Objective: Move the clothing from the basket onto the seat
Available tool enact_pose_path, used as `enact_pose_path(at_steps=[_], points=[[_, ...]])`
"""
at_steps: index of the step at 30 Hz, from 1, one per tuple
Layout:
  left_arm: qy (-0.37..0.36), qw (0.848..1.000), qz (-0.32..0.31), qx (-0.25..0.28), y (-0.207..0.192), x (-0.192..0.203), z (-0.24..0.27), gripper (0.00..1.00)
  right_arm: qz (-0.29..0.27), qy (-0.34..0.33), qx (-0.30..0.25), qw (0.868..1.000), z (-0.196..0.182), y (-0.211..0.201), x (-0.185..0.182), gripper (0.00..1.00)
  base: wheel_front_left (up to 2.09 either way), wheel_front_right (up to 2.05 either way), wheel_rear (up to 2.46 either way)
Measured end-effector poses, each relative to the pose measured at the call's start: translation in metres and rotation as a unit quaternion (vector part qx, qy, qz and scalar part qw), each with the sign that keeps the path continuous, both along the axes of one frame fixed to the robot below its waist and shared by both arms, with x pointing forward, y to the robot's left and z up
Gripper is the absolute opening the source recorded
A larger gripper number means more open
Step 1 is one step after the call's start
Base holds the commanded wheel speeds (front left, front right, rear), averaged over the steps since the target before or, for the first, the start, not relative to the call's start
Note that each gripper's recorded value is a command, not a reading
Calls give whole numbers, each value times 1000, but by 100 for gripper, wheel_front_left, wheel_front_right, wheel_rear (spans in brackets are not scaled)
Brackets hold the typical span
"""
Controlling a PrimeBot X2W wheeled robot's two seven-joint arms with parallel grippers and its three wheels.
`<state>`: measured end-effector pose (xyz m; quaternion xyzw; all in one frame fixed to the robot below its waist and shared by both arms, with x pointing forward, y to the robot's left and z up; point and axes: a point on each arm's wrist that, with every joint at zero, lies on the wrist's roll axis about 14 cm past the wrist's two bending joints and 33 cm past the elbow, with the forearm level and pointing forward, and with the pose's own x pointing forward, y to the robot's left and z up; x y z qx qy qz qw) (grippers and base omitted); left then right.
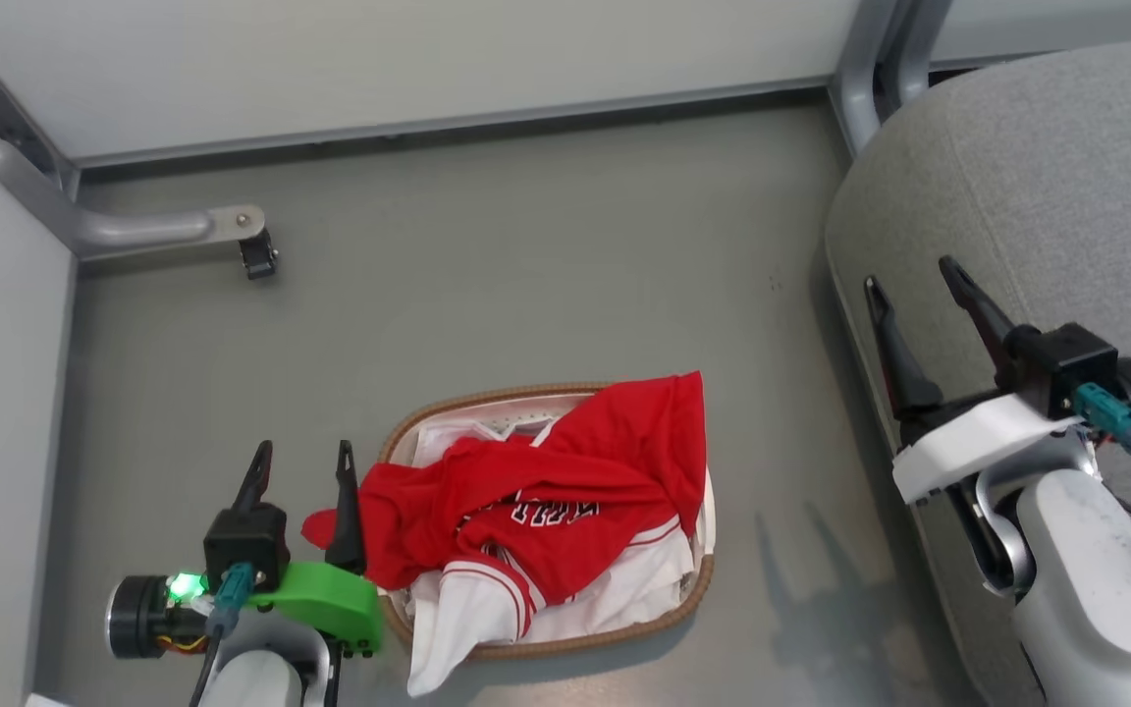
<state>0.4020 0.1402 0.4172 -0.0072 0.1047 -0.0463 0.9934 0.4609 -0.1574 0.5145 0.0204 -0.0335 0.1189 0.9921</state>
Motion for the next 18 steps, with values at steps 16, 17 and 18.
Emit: enact_pose_path(at_steps=[16,17,18], points=[[214,966,-145,12,-64,14,-154,100,24,-36,-44,998,-18,6,72,100,0,0,0],[229,962,-150,13,-67,12,-164,100,25,-36,-45,998,-21,6,76,100,0,0,0],[243,958,-154,15,-68,9,-173,100,25,-35,-45,998,-23,5,79,100,0,0,0]])
